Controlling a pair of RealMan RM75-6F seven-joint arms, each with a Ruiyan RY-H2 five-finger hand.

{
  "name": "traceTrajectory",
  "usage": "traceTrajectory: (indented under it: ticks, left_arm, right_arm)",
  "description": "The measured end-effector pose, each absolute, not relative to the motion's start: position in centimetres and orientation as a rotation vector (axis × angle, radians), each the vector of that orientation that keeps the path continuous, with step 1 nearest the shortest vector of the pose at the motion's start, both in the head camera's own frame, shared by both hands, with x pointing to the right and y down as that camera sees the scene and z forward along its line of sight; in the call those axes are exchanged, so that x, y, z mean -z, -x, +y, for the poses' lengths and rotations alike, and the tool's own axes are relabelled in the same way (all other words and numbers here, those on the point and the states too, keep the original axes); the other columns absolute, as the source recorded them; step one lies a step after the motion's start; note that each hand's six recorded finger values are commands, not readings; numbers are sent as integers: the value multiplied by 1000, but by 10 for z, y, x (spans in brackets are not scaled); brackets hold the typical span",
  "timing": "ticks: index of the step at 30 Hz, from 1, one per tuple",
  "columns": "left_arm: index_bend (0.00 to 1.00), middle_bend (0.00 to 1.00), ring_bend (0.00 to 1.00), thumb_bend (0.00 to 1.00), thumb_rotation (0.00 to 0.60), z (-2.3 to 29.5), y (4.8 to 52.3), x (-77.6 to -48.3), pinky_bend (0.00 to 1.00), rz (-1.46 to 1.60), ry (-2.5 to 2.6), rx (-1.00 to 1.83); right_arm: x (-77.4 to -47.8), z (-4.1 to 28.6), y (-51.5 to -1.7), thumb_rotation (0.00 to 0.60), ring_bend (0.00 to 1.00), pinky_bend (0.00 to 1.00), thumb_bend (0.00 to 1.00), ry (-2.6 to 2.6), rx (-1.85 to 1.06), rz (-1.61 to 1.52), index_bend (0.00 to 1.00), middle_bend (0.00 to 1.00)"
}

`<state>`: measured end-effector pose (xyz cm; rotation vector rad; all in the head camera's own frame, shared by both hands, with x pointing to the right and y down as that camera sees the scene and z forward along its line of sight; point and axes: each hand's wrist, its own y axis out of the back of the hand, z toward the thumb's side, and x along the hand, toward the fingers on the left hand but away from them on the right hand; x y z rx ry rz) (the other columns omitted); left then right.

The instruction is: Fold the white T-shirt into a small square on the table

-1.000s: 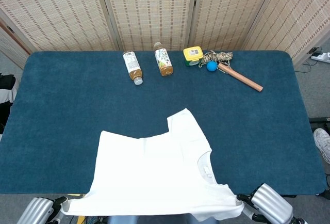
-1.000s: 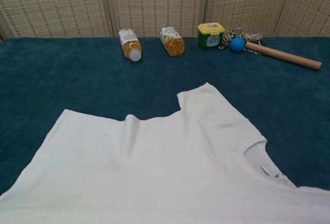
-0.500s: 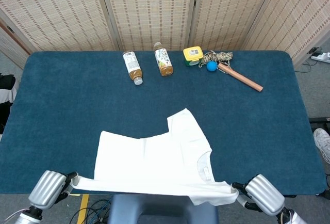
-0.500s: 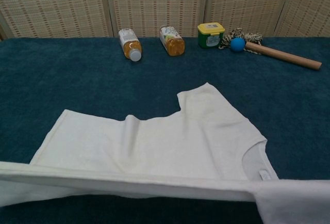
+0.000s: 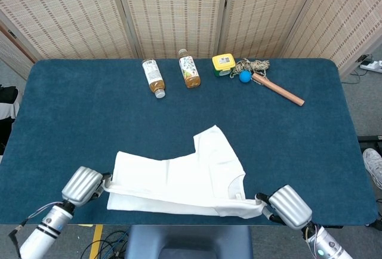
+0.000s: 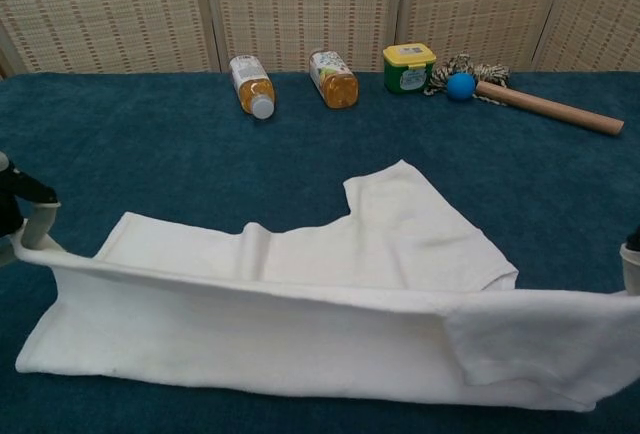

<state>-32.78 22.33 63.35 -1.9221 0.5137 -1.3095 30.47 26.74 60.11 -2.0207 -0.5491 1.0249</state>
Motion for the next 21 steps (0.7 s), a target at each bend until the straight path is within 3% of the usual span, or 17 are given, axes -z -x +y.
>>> traceTrajectory:
  ticks: [21]
  left_arm:
    - [628,971,876,476,600,169,307,-694,960,462,1923,1433]
  right_arm:
    - [-644,235,-265,600,990,1000,628,1917,-1055,-511,800,993]
